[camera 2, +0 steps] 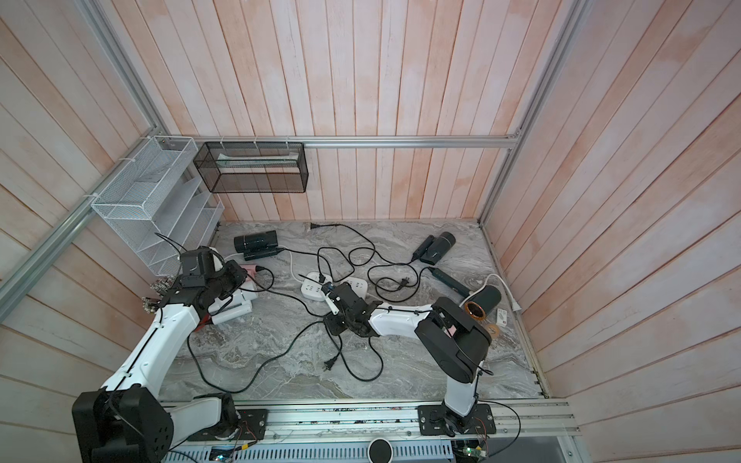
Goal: Charge the blow dryers
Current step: Move the charging cable to the center of the board, then pick up the plug from the center of the board.
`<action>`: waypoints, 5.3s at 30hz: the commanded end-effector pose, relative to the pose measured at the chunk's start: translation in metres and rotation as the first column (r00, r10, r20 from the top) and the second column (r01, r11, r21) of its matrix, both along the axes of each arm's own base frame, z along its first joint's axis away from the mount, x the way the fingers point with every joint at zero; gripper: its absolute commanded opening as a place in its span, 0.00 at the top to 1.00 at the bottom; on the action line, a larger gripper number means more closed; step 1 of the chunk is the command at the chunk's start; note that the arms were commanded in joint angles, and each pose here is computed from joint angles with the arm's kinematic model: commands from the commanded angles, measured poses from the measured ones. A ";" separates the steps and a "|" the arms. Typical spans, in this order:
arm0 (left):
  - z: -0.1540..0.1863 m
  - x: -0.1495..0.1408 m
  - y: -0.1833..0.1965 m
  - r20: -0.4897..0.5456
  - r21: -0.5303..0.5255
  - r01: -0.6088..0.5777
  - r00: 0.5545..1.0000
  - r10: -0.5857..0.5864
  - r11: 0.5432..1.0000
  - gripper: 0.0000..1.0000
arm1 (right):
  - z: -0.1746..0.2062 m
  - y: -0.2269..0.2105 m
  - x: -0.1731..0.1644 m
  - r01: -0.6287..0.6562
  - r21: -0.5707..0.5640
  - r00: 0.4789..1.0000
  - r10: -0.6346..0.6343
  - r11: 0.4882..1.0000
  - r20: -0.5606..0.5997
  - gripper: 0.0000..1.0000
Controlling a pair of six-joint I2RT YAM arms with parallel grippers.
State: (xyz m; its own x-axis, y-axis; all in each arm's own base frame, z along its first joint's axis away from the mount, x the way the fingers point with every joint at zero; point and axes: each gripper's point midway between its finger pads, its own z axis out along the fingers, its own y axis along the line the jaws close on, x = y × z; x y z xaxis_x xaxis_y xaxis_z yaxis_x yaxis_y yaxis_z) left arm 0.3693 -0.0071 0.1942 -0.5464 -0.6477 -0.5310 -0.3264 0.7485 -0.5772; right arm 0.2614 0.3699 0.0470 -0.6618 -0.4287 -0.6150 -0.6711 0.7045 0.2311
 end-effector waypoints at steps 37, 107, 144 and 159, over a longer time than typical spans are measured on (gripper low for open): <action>0.005 0.012 -0.005 0.029 0.008 0.059 0.998 -0.059 0.998 0.94 | 0.028 -0.021 -0.022 0.146 0.074 0.988 -0.149 0.987 0.043 0.90; 0.044 0.030 -0.016 0.067 0.008 0.144 0.987 -0.144 0.990 0.93 | 0.057 0.115 0.090 -0.111 0.282 0.971 0.044 0.953 0.234 0.69; 0.006 -0.062 -0.127 0.158 0.107 0.514 0.836 -0.525 0.851 0.45 | 0.205 0.109 0.082 -0.137 0.517 0.976 0.026 0.845 0.216 0.98; -0.036 -0.030 -0.129 0.189 0.194 0.504 0.823 -0.536 0.842 0.40 | 0.222 0.101 0.063 -0.175 0.532 0.980 0.093 0.828 0.177 0.98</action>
